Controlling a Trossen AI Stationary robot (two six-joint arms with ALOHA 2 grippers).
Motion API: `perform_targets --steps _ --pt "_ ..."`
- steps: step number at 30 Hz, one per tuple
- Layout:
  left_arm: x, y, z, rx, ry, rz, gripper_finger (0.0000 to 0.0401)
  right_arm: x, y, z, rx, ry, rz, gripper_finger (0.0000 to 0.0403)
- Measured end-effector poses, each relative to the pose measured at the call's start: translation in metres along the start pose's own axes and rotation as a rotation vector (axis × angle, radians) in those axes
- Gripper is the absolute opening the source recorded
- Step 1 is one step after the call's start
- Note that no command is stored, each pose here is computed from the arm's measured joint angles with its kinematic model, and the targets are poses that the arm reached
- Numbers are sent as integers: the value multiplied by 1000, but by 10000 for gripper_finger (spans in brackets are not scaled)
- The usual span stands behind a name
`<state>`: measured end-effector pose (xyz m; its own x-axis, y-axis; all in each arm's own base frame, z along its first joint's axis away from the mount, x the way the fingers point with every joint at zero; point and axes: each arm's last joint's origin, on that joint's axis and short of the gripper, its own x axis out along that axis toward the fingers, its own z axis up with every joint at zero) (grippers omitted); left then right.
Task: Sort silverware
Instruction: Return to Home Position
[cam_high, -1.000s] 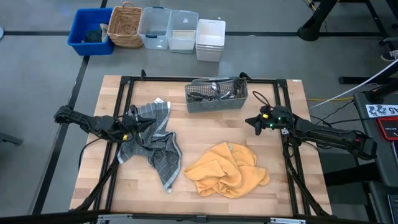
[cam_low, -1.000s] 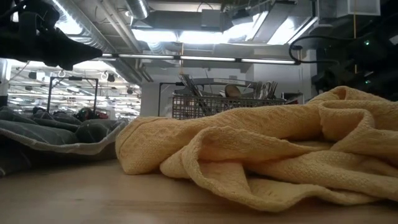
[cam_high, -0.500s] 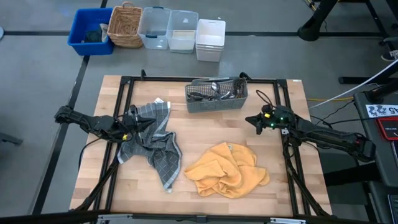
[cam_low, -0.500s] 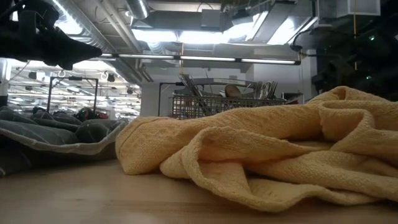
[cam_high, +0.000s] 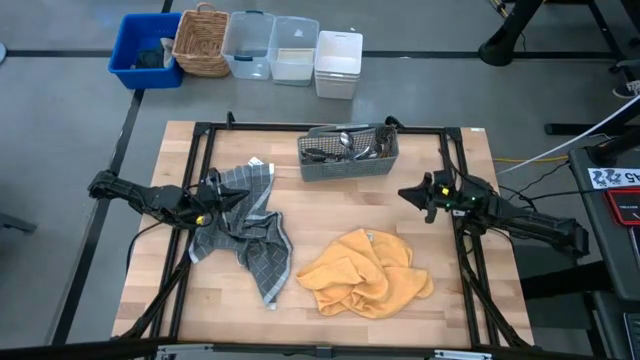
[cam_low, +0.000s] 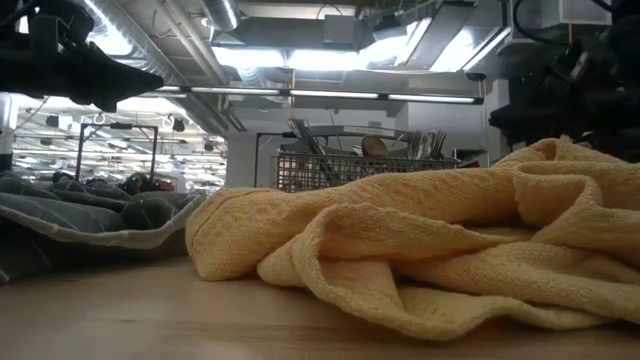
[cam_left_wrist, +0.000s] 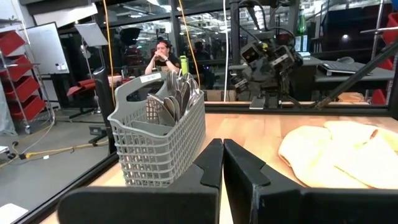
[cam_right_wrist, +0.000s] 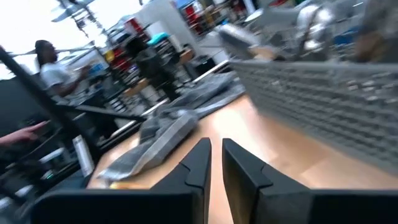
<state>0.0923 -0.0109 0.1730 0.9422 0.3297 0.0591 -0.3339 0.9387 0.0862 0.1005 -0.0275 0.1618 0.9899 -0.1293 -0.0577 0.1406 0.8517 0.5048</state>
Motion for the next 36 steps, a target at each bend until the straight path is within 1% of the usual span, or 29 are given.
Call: perform_targets --steps 6,10,15,20,33,34,36 --pt "0 0 0 0 0 0 4 1 12 -7 -8 69 117 42" --pt "0 0 0 0 0 0 4 1 18 -10 -12 100 175 42" --pt "0 0 0 0 0 0 4 -3 24 -9 -18 75 239 42" --pt "0 0 0 -1 0 0 4 -8 26 -5 -22 18 270 42" --pt "0 0 0 0 0 0 4 -7 26 -5 -25 24 269 42" --pt "0 0 0 0 0 -1 4 -7 26 -5 -32 26 274 42" --pt "0 0 0 0 0 0 4 -8 27 -6 -119 27 308 42"
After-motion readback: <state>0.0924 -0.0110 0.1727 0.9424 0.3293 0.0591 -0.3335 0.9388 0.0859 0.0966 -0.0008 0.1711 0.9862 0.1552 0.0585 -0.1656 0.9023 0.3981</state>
